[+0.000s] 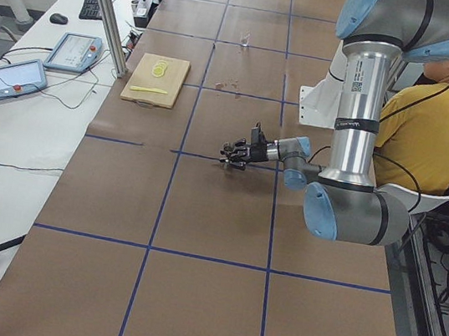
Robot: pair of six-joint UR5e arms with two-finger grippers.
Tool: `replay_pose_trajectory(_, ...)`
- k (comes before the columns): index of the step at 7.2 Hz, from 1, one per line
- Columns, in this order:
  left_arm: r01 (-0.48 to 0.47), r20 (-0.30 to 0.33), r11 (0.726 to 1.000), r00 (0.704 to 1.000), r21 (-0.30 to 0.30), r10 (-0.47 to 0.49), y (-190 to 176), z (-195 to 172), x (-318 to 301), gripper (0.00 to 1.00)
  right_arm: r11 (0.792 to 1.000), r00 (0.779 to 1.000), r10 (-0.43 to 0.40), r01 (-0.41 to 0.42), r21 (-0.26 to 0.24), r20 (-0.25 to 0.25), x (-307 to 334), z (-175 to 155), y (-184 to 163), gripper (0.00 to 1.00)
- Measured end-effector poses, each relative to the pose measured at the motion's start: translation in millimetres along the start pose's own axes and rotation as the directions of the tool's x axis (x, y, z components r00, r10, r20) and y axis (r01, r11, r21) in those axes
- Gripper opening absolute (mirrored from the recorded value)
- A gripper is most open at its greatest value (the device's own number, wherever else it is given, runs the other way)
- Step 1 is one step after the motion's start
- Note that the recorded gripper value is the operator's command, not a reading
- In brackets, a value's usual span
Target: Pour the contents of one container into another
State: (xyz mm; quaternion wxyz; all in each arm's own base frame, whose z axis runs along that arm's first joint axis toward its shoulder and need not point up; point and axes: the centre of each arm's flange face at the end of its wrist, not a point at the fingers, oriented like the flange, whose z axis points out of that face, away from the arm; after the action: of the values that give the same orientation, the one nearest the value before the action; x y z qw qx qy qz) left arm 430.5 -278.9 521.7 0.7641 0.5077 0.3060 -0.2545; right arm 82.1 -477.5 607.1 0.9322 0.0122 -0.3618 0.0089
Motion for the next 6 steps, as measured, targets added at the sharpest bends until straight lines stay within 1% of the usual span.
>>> replay_pose_trajectory(1,0.0,-0.001,1.0,1.0,-0.001,0.0,0.4,-0.3,0.1,0.48,1.0,1.0,0.0,0.0,0.0,0.0,0.0,0.0,0.0,1.0)
replay_pose_trajectory(2,0.0,-0.001,1.0,1.0,-0.001,0.0,0.4,-0.6,0.3,0.59,1.0,1.0,0.0,0.0,0.0,0.0,0.0,0.0,0.0,1.0)
replay_pose_trajectory(3,0.0,-0.002,1.0,1.0,-0.001,0.0,0.5,-0.7,0.4,1.0,1.0,1.0,0.0,0.0,0.0,0.0,0.0,0.0,0.0,1.0)
replay_pose_trajectory(6,-0.004,0.0,1.0,1.0,0.013,0.004,-1.2,-0.9,-3.1,1.0,1.0,1.0,0.001,-0.001,-0.001,0.0,0.3,0.4,0.5,1.0)
